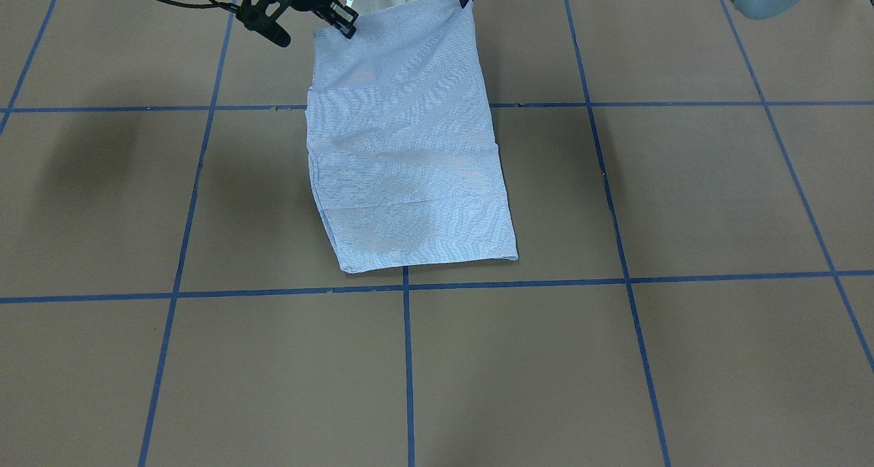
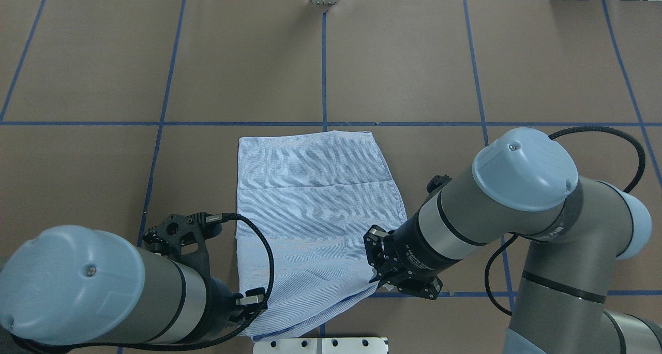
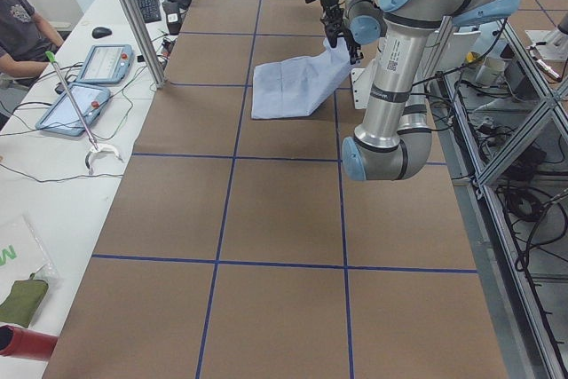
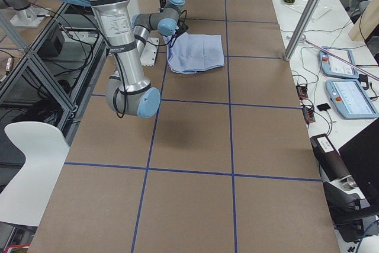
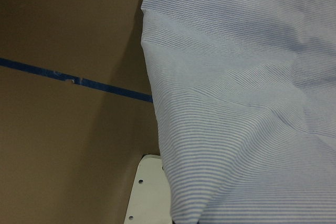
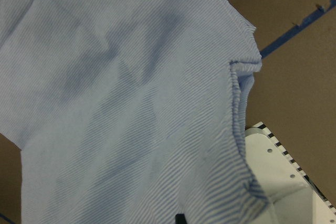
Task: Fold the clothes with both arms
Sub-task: 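Lift the near edge with both grippers and fold it toward the far edge, then lay the folded edge down at the far side with both grippers and open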
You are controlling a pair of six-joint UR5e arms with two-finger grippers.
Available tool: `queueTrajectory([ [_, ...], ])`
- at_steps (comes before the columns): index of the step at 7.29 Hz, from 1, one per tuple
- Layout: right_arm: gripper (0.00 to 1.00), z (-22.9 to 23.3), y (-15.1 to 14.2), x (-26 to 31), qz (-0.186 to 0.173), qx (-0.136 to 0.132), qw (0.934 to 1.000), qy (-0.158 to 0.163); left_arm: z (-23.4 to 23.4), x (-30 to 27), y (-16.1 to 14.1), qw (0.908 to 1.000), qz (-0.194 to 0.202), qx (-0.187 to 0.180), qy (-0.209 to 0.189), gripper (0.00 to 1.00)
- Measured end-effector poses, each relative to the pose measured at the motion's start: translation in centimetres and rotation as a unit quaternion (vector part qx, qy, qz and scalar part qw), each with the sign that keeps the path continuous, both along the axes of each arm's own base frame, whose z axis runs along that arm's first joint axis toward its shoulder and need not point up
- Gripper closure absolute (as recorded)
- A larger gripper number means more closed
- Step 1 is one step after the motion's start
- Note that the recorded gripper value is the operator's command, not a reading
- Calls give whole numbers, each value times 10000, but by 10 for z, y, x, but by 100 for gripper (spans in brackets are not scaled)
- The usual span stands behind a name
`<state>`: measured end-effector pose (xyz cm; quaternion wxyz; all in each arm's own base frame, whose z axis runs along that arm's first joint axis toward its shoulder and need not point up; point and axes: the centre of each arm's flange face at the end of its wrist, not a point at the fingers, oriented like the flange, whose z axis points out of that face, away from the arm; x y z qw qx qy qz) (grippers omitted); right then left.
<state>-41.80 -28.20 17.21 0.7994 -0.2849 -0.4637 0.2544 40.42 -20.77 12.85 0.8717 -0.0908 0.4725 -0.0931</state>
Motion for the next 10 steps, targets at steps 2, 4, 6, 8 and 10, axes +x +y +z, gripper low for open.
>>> queueTrajectory([
  [2,100,-11,-36,6,418,423,9982,-47,1,-13,-47,9990,-300,333,-21,100],
  [4,100,-11,-76,-5,680,880,9937,109,16,-3,-99,9967,-582,552,-113,100],
  [6,100,-4,-118,-26,717,1116,9906,341,38,23,-137,9952,-757,606,-141,100],
  [8,100,8,-152,-56,616,1246,9884,606,56,42,-158,9944,-812,649,-176,100],
  [10,100,18,-179,-86,512,1356,9867,731,71,50,-179,9933,-885,719,-204,100],
])
